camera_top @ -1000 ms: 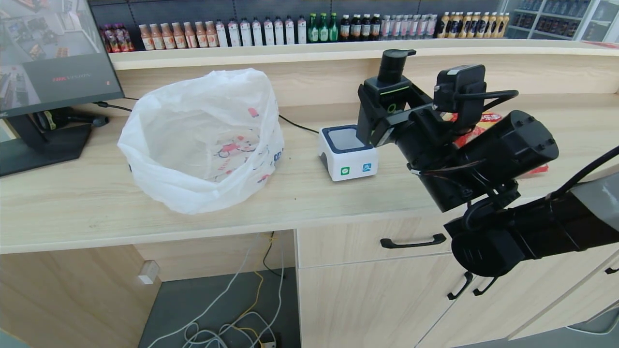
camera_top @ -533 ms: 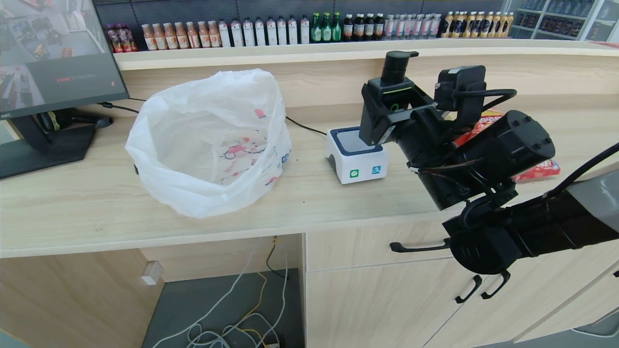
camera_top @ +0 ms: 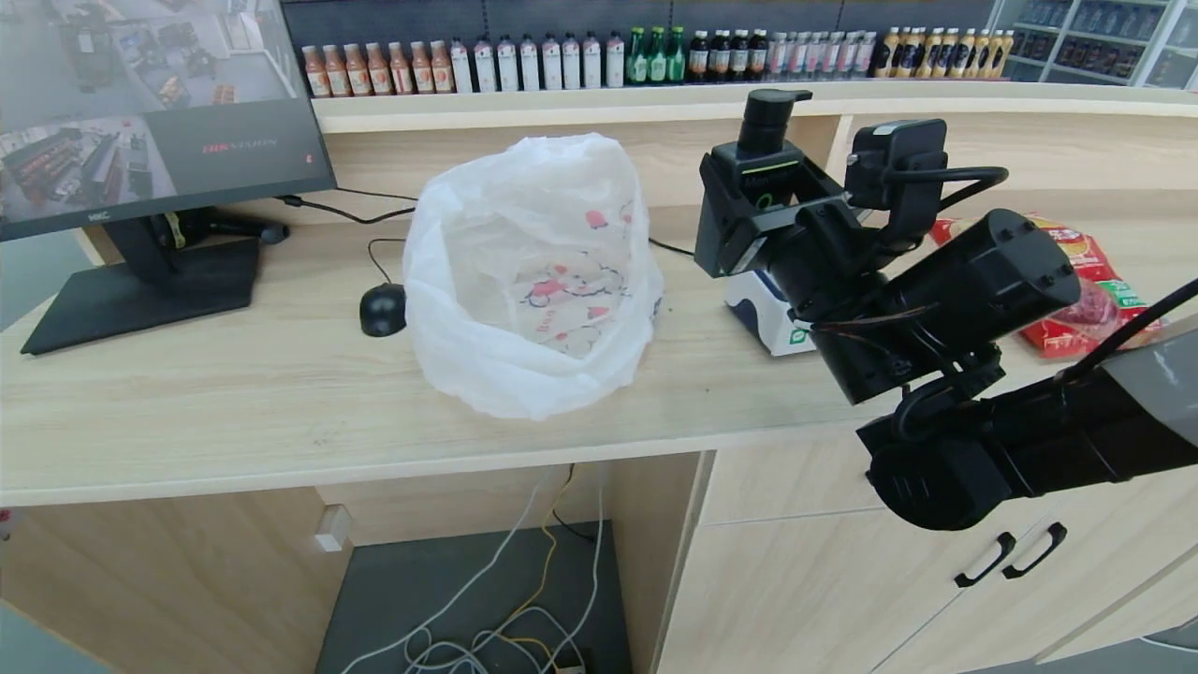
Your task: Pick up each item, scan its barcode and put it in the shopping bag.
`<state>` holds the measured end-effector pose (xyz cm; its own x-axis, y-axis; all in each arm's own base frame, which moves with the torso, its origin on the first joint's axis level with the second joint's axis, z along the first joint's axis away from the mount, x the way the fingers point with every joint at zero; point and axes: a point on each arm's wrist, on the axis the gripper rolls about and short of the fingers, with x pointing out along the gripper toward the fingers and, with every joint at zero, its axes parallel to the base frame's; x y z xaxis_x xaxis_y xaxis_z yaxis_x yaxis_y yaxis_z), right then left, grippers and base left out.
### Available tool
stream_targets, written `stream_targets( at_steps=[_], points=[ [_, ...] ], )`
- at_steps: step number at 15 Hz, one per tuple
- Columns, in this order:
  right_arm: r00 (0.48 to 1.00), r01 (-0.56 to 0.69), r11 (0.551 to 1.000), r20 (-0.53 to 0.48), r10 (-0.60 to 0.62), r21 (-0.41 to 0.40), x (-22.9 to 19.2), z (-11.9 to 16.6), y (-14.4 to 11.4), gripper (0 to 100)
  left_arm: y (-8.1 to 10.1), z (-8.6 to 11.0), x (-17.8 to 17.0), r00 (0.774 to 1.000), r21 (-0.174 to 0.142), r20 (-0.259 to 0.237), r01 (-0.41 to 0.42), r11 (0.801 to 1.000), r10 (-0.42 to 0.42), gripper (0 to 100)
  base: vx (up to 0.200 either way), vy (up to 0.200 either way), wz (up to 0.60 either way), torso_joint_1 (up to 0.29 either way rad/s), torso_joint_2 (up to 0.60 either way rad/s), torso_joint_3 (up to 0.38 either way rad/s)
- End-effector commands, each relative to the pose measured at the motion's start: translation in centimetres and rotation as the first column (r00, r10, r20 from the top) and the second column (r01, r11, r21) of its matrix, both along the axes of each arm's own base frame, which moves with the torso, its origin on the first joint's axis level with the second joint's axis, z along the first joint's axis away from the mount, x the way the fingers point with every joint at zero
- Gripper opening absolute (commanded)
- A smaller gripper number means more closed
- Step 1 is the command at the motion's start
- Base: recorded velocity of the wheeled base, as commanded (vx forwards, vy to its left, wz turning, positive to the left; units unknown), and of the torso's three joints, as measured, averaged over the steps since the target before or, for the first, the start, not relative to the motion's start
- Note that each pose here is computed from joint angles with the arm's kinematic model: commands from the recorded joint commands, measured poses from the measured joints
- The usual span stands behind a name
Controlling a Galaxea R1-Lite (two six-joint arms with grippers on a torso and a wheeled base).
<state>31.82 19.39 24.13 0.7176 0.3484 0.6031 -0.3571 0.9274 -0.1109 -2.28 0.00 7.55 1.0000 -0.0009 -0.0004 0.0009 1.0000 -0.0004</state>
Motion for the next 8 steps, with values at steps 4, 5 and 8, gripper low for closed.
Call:
stream_targets(
  at_steps=[4,5,8],
  points=[
    [1.000,0.001,1.000,0.009,-0.001,0.004,-0.18,0.31,-0.04,0,0.00,0.00,0.00,1.000,0.000,0.000,-0.001,1.000,0.001,100,0.000,0.000,0.00,0.000,0.00,0.000],
    [1.000,0.001,1.000,0.010,-0.001,0.005,-0.25,0.39,-0.08,0,0.00,0.00,0.00,1.000,0.000,0.000,-0.001,1.000,0.001,100,0.000,0.000,0.00,0.000,0.00,0.000],
    [1.000,-0.007,1.000,0.016,0.007,0.007,-0.70,0.69,0.04,0,0.00,0.00,0.00,1.000,0.000,0.000,-0.001,1.000,0.001,100,0.000,0.000,0.00,0.000,0.00,0.000]
  ],
)
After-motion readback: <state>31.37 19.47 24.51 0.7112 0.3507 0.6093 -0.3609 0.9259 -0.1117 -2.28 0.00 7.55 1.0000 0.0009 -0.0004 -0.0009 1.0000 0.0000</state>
